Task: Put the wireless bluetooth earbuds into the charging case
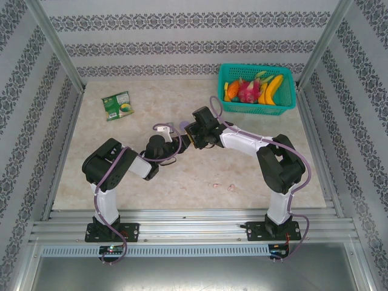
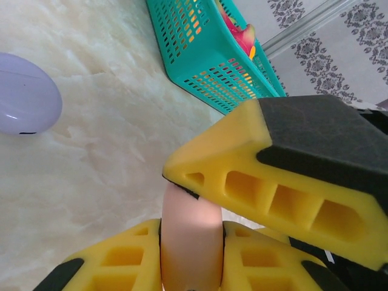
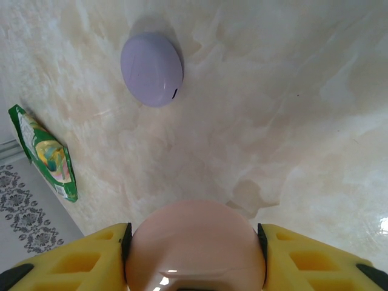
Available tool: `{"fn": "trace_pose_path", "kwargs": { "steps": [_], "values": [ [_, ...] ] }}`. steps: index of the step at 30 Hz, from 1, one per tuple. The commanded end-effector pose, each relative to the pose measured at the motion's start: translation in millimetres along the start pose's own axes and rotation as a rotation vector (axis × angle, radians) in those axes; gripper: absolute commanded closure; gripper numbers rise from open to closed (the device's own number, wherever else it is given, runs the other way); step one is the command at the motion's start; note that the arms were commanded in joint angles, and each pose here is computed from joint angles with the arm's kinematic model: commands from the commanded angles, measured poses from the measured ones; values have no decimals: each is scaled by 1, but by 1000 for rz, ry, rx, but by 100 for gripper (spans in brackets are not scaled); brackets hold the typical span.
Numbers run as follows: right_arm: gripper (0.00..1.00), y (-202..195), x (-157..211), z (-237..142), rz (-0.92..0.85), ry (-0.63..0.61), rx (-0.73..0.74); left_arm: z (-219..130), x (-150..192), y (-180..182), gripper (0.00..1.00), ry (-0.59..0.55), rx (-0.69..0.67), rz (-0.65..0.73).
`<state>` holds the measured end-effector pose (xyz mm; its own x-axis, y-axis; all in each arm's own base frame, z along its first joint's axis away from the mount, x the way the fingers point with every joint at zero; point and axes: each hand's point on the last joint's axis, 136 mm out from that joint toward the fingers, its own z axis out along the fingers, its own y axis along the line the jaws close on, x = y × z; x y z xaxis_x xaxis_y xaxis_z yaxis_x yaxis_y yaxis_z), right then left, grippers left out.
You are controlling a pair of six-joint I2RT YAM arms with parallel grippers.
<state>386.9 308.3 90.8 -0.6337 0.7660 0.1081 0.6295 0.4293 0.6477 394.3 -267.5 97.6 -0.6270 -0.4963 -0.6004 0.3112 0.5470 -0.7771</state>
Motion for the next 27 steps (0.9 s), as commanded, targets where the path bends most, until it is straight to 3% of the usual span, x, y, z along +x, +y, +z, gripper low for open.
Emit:
{"fn": "trace_pose_path", "kwargs": {
  "steps": [1, 4, 7, 13, 17, 22, 27],
  "values": [
    [50, 7, 9, -4, -11, 27, -31, 2, -1, -2, 86, -16, 10, -1],
    [30, 16, 3, -15, -33, 13, -59, 0, -1, -5, 91, -11, 12, 5],
    [24, 25, -6, -33, -74, -11, -91, -5, -4, -8, 93, -5, 9, 23],
    [21, 5, -34, -77, -228, -71, -116, -25, -12, -28, 98, 71, 58, 79],
    [21, -6, -43, -105, -473, -127, -221, -42, -19, -49, 100, 160, 143, 128],
    [22, -4, -23, -147, -822, -157, -399, -59, -30, -82, 100, 245, 270, 171],
    [22, 7, 0, -169, -958, -110, -515, -65, -33, -112, 100, 322, 363, 199]
  ]
}}
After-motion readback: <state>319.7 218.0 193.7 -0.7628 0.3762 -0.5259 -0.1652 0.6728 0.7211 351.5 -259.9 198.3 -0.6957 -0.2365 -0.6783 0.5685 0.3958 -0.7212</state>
